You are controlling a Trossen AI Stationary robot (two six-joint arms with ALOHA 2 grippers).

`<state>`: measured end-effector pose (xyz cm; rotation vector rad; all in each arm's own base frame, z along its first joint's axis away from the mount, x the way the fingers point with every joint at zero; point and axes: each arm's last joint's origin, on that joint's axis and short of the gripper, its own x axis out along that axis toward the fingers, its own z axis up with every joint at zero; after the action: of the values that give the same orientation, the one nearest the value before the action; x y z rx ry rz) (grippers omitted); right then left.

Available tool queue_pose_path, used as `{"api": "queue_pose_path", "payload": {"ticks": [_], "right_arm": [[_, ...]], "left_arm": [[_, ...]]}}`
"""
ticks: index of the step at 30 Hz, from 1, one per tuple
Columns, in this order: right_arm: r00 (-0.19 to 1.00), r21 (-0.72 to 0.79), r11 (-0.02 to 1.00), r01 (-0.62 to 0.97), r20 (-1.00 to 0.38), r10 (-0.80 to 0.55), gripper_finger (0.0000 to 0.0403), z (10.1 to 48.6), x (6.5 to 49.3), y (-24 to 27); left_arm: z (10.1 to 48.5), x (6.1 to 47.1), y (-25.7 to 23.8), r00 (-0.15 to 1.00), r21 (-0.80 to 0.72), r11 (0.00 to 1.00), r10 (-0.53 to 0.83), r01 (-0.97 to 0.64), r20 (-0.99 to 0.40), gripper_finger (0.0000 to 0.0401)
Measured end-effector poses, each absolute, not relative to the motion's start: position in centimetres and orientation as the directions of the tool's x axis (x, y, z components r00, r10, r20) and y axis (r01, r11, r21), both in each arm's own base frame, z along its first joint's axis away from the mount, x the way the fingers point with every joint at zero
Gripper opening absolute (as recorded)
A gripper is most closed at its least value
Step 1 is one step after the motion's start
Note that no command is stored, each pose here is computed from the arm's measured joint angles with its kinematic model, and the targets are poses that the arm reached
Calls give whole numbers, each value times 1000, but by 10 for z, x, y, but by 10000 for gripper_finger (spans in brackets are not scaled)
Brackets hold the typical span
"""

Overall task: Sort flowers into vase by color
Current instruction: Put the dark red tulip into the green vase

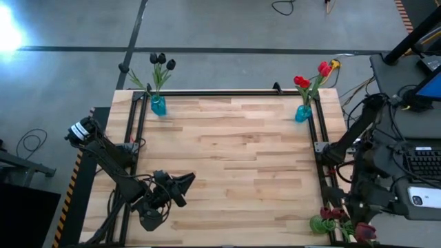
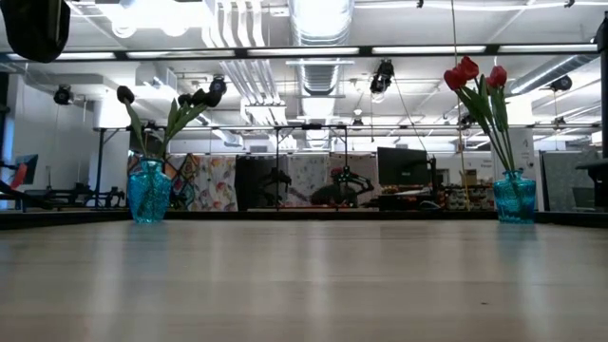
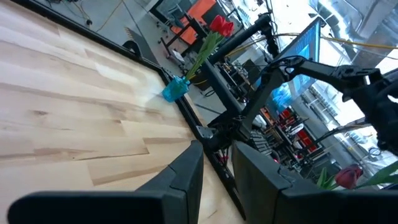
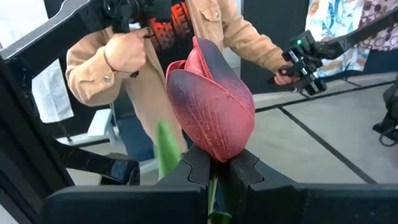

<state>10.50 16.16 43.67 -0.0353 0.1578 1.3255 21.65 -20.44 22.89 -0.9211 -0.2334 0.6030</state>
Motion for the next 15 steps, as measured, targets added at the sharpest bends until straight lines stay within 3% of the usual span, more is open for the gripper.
{"api": "queue_pose_path", "payload": {"ticks": [15], "right_arm": [[215,78,234,-969,-200,956,12,400,103,180]], "left_arm": [[230,219,-203,807,-824,426,587,-373,-62,75]]}}
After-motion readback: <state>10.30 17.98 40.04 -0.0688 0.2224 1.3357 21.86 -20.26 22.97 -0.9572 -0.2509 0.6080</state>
